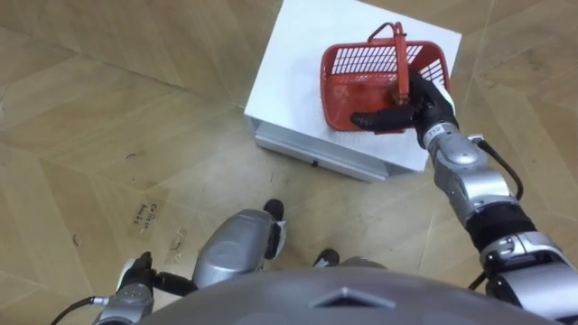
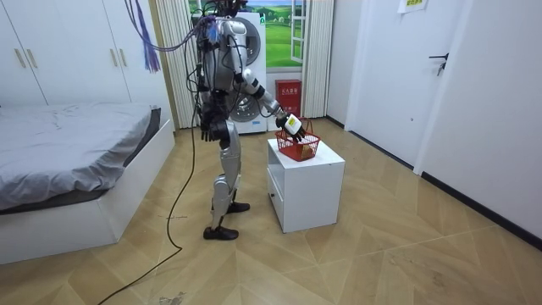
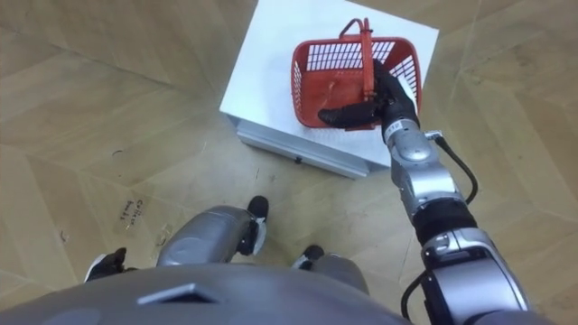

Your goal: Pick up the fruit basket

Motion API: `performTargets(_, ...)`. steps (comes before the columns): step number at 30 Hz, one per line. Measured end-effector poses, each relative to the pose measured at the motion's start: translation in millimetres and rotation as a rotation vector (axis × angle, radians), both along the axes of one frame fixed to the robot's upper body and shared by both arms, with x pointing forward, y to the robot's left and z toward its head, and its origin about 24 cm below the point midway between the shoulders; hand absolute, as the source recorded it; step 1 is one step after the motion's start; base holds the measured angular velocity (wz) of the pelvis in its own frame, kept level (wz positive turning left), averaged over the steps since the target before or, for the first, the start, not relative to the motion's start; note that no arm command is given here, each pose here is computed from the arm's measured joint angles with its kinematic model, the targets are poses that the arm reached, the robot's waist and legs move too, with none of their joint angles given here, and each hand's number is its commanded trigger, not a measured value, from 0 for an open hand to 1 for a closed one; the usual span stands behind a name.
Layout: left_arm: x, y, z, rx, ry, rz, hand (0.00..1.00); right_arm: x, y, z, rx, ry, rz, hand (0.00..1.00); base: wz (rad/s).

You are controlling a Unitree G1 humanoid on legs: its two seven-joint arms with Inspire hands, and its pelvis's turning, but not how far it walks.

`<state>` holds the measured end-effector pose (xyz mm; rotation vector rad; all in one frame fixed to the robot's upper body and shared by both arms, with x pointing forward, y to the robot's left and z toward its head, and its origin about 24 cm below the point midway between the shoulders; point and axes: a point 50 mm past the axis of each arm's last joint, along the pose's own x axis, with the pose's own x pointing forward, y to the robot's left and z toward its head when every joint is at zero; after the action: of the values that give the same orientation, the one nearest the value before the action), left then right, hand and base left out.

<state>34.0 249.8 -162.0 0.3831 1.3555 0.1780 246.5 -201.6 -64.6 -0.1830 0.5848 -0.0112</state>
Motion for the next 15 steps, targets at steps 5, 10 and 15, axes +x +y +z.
performTargets(5, 0.0, -0.5, -0.1, 0.001, 0.000, -0.005, 0.00, -0.2, 0.0, -0.1, 0.008, 0.000, -0.005, 0.00, 0.02)
performTargets(10, -2.7, -2.9, -0.7, 0.006, 0.011, -0.025, 0.00, 0.8, -0.8, 1.4, 0.009, -0.008, -0.012, 0.00, 0.01)
performTargets(15, -3.3, -2.7, -0.6, 0.012, 0.009, -0.022, 0.00, 5.5, 2.4, 9.5, 0.010, -0.052, -0.004, 0.00, 0.00)
